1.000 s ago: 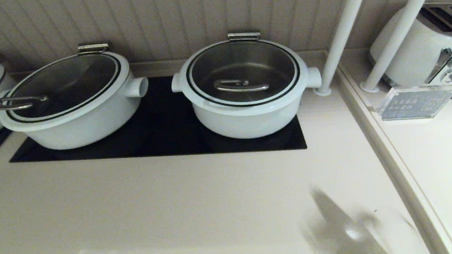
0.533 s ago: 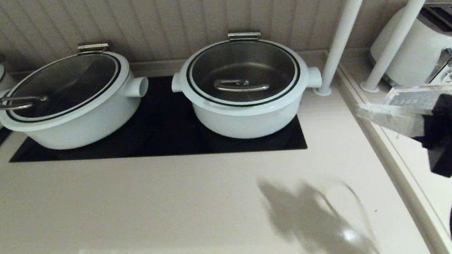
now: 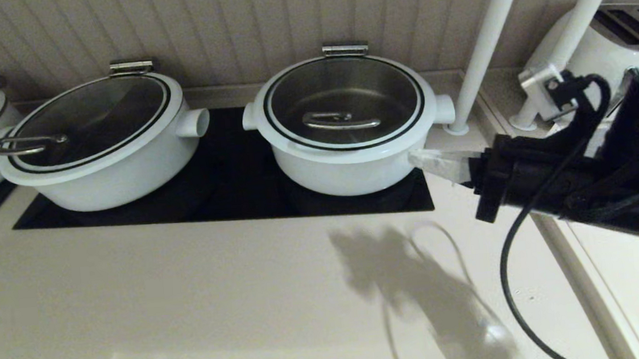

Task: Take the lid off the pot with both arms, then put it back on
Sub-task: Open the food pot lid a small opening with the right arm

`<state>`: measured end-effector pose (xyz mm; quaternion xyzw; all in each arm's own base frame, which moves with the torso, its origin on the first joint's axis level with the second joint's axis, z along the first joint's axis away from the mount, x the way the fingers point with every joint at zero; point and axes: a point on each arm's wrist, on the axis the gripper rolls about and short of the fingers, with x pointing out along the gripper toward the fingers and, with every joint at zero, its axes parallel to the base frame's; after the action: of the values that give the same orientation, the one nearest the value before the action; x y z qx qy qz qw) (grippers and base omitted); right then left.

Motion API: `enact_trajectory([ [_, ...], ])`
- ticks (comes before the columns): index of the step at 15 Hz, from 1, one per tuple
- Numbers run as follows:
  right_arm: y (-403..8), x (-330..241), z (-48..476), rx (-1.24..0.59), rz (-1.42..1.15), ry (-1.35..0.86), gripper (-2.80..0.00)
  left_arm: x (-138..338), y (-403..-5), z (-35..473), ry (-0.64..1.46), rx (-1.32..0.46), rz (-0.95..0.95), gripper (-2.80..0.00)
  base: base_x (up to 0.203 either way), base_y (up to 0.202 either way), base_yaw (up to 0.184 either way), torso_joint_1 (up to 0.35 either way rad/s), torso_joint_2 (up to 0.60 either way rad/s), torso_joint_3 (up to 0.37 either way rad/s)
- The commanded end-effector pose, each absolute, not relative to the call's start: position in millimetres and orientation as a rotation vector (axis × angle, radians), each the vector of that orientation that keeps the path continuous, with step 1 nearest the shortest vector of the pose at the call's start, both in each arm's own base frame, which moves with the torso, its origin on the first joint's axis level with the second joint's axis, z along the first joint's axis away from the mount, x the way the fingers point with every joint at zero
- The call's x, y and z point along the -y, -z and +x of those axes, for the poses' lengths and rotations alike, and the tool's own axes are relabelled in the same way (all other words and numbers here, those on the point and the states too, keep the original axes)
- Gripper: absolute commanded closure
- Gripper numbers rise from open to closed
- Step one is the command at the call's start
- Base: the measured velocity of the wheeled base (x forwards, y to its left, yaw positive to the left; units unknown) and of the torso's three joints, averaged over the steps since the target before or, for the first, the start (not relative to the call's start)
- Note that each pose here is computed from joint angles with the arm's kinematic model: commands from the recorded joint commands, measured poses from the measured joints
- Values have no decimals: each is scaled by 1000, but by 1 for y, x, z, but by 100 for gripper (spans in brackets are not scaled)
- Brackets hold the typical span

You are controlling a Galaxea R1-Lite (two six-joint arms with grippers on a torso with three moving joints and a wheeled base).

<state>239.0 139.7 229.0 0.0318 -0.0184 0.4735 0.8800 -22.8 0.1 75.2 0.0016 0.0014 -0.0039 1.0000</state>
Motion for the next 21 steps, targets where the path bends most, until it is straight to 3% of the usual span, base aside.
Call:
enact_trajectory([
  [1,-217,-156,261,8,66,-999,0,0,-76,-23,8,-2,3,0,0,0,0,0,0,0],
  [21,-217,-189,310,106,15,-981,0,0,-75,-23,8,-2,3,0,0,0,0,0,0,0],
])
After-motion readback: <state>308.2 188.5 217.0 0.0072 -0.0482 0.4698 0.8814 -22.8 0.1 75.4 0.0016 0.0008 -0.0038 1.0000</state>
